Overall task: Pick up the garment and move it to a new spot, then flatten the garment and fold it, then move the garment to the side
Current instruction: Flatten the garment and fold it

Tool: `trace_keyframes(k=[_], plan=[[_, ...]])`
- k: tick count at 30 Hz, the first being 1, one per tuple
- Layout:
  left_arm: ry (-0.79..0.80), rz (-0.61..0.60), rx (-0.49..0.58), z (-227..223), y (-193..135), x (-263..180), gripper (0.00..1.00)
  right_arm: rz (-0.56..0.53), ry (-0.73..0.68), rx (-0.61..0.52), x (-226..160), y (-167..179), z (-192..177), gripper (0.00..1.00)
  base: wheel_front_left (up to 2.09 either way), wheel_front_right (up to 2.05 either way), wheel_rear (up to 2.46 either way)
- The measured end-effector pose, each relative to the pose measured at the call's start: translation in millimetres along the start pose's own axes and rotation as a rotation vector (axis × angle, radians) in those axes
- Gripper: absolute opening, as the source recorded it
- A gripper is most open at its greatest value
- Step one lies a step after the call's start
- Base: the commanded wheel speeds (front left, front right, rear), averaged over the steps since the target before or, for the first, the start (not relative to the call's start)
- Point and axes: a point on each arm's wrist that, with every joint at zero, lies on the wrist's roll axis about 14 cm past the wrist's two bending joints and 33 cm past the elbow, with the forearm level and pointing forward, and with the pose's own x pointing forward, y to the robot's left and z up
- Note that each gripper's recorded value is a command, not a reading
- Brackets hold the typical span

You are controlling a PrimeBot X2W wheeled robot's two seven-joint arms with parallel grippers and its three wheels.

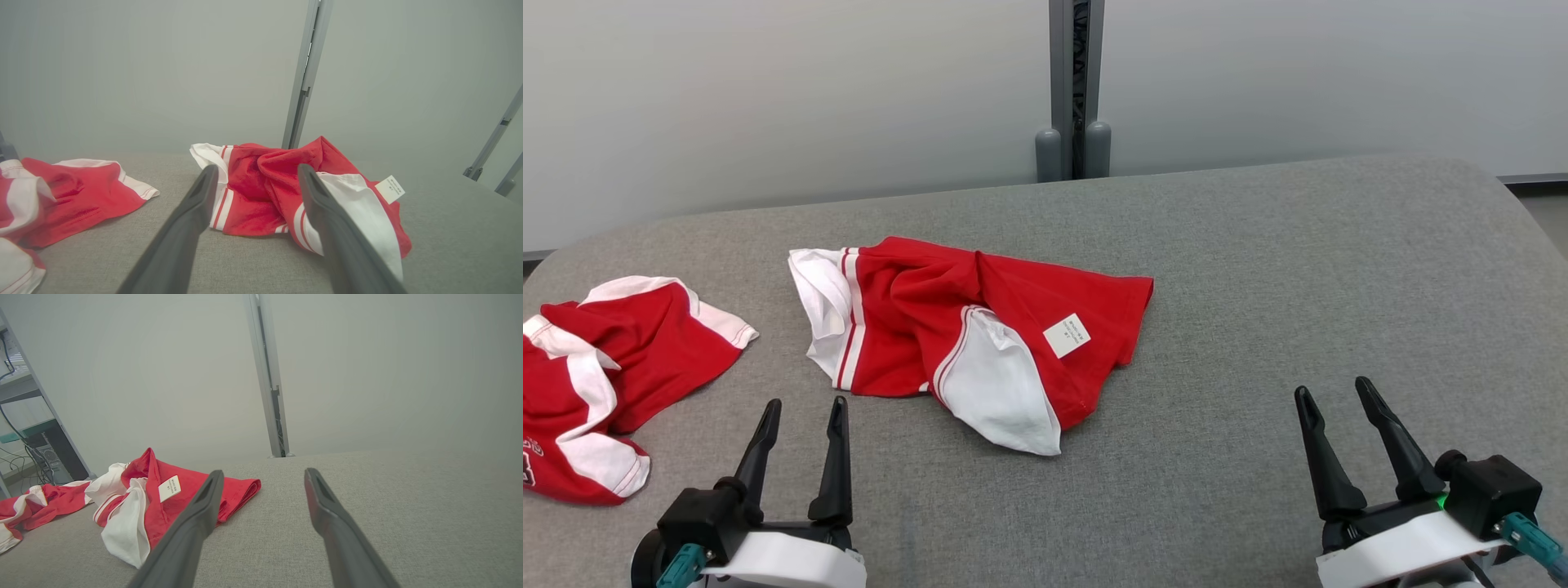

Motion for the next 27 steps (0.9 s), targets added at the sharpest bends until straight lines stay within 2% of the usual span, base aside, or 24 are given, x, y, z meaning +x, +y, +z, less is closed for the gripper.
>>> trace_keyframes(k=[4,8,18,27], plan=[[0.005,-0.012,0.001,-2,0,2,1.0,0.0,0.006,0.002,1,0,-2,1.0,0.0,0.0,0.0],[0.038,-0.072,-0.024,-14,-18,4,1.0,0.01,0.026,0.007,5,2,-9,1.0,0.0,0.0,0.0],[0.109,-0.221,-0.062,-36,-64,11,1.0,0.135,0.125,0.072,23,41,-42,1.0,0.0,0.0,0.0],[0.11,-0.156,-0.084,-37,-44,18,1.0,0.307,0.257,0.035,45,79,-82,1.0,0.0,0.0,0.0]])
